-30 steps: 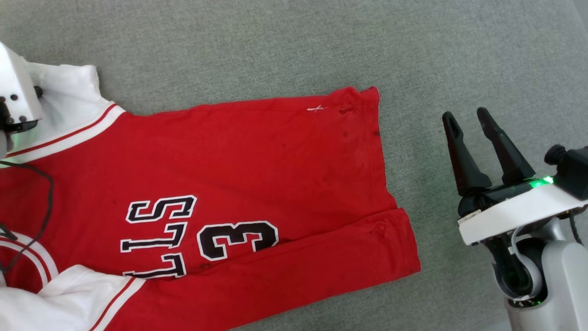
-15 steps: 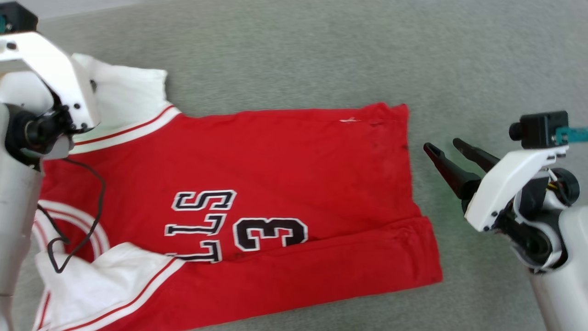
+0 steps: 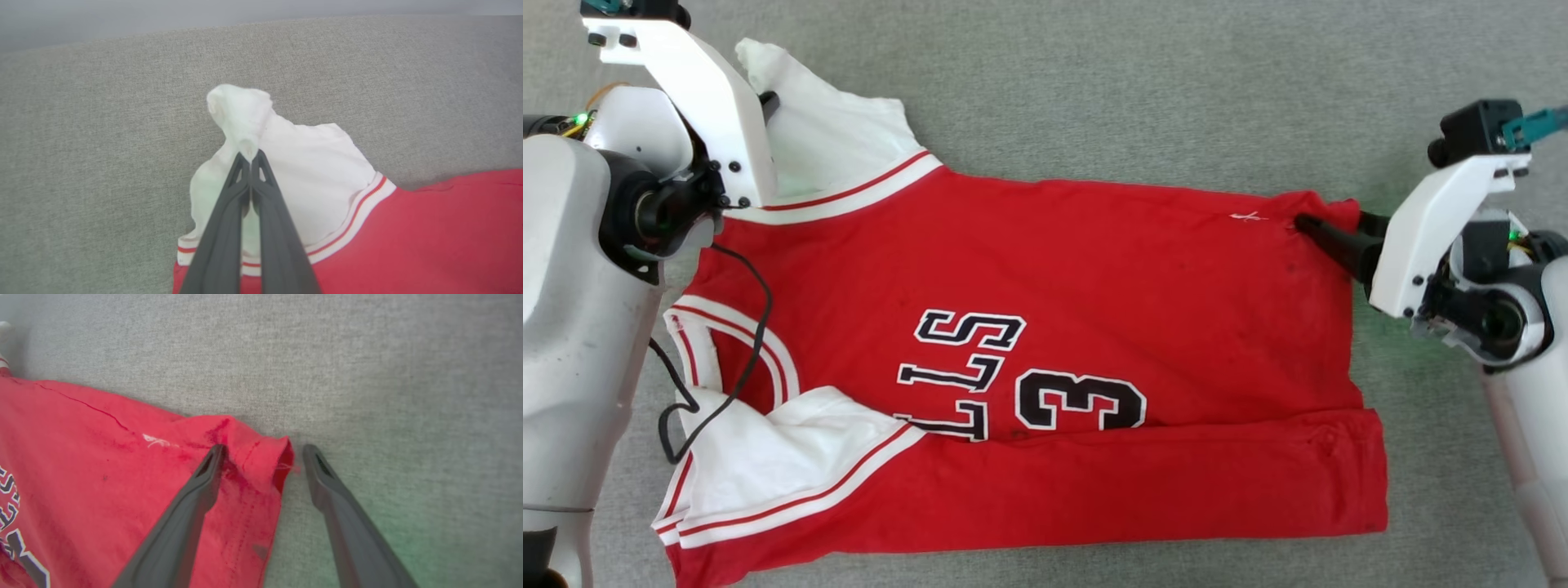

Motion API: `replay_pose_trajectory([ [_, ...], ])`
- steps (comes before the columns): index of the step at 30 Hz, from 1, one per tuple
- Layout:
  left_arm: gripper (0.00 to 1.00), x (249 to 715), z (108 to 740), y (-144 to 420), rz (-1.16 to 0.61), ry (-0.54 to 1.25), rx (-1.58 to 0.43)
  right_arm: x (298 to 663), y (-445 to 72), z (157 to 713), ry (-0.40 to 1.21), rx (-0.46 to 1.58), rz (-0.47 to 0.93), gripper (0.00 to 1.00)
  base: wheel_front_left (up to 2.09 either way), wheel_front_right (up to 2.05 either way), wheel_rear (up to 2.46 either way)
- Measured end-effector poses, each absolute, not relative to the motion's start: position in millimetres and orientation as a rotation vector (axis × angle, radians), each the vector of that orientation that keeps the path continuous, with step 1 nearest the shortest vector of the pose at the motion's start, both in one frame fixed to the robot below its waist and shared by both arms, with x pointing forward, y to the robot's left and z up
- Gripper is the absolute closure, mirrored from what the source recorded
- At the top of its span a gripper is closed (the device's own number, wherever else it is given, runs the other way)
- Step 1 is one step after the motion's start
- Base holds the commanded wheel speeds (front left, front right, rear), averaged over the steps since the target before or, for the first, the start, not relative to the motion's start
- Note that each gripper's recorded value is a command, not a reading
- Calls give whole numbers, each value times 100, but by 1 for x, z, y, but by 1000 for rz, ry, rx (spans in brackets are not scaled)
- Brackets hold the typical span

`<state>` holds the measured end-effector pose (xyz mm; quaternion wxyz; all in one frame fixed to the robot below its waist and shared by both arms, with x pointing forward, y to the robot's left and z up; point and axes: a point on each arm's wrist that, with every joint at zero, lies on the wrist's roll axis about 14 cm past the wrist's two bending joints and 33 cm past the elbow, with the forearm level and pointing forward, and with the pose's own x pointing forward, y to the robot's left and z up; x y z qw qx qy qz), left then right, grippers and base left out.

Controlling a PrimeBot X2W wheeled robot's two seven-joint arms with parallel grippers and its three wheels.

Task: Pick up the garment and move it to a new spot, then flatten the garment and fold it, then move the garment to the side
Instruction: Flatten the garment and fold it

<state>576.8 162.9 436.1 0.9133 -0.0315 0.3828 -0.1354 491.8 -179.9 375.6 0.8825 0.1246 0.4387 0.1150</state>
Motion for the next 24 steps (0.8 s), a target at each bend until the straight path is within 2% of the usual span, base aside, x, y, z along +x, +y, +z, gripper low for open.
replay_pose_trajectory([
  [1,100,576,435,164,-277,788,-64,493,-177,373,931,259,248,0,0,0,0],
  [2,100,576,434,166,-276,790,-64,493,-175,370,949,259,252,32,0,0,0],
  [3,100,575,433,167,-277,792,-64,493,-173,368,963,256,258,84,0,0,0],
  [4,100,574,432,167,-277,792,-63,494,-171,367,972,257,264,100,0,0,0],
  [10,100,569,434,171,-275,784,-72,496,-167,374,952,218,287,100,0,0,0],
  [16,100,556,448,180,-251,701,-118,509,-171,422,751,153,295,100,0,0,0],
  [24,100,503,456,206,-163,600,-227,462,-170,444,671,143,305,100,0,0,0],
])
